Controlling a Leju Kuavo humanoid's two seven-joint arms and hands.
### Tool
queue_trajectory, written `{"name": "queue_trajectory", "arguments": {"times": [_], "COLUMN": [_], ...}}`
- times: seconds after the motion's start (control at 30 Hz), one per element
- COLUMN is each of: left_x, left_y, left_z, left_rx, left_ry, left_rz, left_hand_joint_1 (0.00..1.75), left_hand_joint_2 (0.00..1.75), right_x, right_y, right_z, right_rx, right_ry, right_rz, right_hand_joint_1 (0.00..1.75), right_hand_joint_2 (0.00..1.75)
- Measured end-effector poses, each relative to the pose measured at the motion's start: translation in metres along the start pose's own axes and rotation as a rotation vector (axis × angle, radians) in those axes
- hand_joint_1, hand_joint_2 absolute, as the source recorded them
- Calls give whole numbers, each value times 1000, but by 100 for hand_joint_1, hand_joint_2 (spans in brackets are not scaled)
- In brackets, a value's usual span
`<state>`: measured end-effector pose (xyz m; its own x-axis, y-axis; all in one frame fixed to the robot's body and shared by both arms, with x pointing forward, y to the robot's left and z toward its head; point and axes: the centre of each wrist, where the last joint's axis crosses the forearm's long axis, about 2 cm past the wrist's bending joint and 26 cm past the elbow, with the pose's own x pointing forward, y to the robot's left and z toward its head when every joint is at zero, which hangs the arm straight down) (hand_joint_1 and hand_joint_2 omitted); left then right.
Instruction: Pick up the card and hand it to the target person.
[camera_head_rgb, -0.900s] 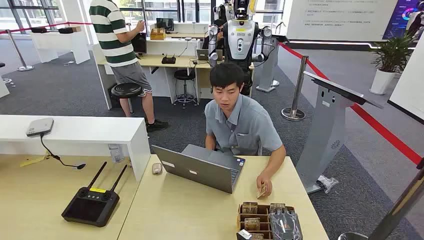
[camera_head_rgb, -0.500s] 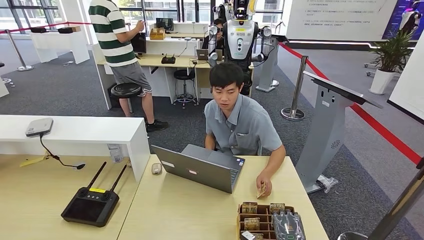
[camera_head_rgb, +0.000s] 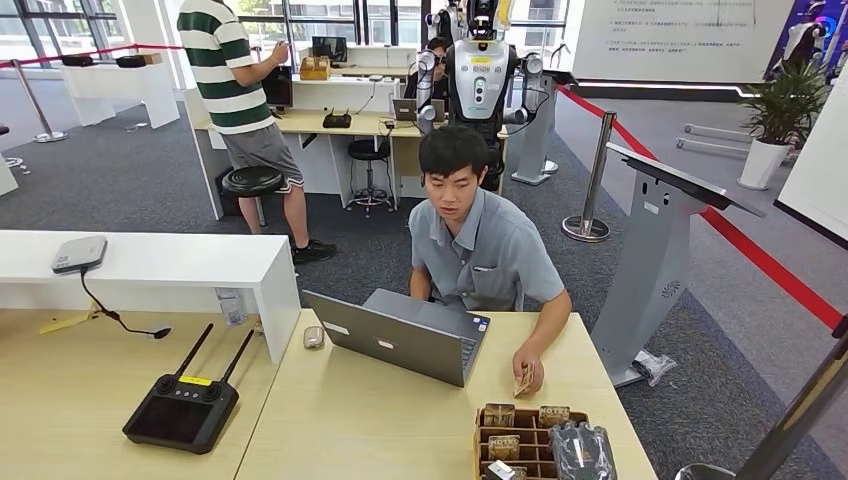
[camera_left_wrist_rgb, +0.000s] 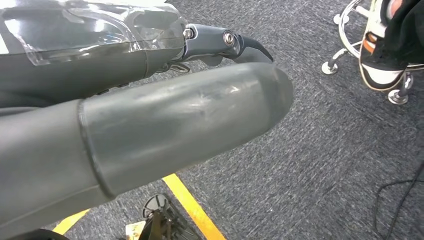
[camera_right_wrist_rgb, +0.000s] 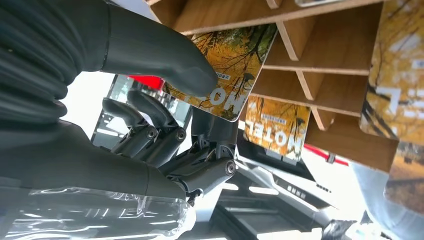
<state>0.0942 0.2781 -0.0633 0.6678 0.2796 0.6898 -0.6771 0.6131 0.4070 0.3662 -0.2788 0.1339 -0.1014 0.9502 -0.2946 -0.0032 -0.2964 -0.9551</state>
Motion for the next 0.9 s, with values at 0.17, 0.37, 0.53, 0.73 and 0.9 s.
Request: {"name": "queue_trajectory", "arguments": {"times": [0.17, 0.37, 0.53, 0.73, 0.9], "left_x": [0, 1, 1, 0, 0], "left_y": [-1, -2, -1, 1, 1], "left_z": [0, 0, 0, 0, 0], "left_rx": [-1, -2, 2, 11, 13], "left_ry": [-18, -28, -22, -6, -11], "left_rz": [2, -8, -22, -32, -31], "left_hand_joint_1": [0, 0, 0, 0, 0], "left_hand_joint_2": [0, 0, 0, 0, 0], "right_x": [0, -1, -1, 3, 6], "right_y": [-7, -31, -65, -105, -118], "right_z": [1, 2, 7, 19, 24], "right_rx": [-84, -216, -357, -506, -550], "right_ry": [-14, -30, -45, -76, -91], "right_rz": [15, 17, -6, -46, -76], "right_hand_joint_1": [175, 175, 175, 175, 175], "right_hand_joint_2": [175, 175, 175, 175, 175]}}
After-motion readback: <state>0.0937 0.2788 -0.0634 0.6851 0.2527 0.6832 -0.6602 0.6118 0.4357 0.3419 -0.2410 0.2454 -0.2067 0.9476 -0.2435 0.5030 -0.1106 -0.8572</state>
